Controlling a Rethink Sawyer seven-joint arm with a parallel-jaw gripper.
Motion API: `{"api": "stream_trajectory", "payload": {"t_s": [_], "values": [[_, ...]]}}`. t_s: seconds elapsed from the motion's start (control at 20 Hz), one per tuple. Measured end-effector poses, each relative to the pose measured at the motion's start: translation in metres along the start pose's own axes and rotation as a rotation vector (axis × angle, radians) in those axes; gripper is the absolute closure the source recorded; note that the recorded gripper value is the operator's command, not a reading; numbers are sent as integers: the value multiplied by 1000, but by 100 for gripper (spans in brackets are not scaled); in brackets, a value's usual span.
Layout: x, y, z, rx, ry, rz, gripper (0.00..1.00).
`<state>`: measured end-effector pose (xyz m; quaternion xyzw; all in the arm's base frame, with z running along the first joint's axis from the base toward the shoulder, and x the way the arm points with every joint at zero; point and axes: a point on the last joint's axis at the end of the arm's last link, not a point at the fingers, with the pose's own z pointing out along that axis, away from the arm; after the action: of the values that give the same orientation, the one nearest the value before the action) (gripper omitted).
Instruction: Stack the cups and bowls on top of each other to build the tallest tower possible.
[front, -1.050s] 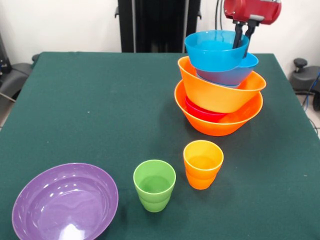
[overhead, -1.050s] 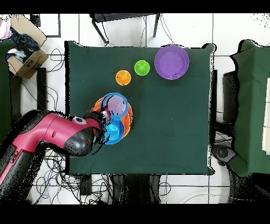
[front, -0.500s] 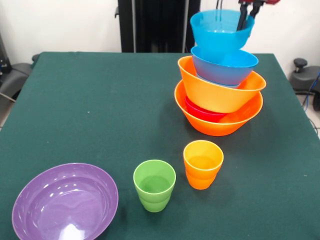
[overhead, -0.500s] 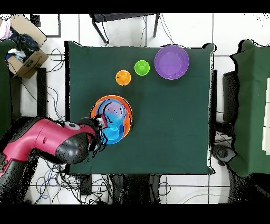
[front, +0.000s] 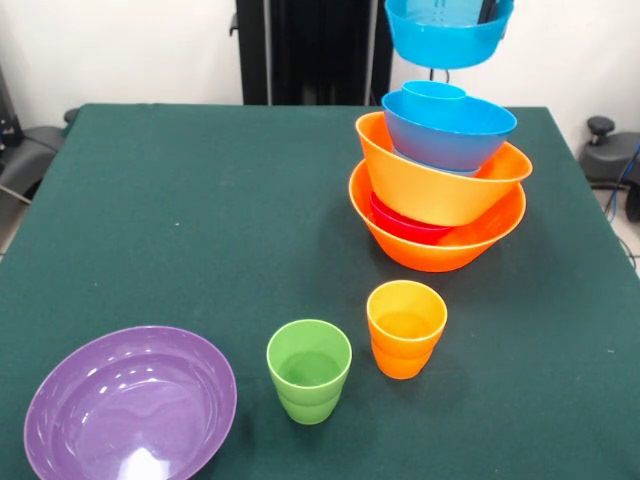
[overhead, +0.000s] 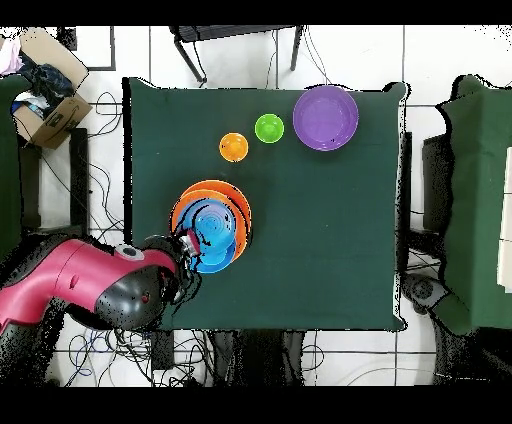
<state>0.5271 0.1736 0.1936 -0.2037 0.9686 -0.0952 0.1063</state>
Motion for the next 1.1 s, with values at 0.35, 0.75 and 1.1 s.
{"api": "stream_trajectory", "payload": {"t_s": [0.35, 0.75, 1.1], "values": [[3, -2, -1, 2, 2, 7, 100], [5, -1, 6, -4, -1, 16, 100], [5, -4, 14, 10, -20, 23, 100]]}}
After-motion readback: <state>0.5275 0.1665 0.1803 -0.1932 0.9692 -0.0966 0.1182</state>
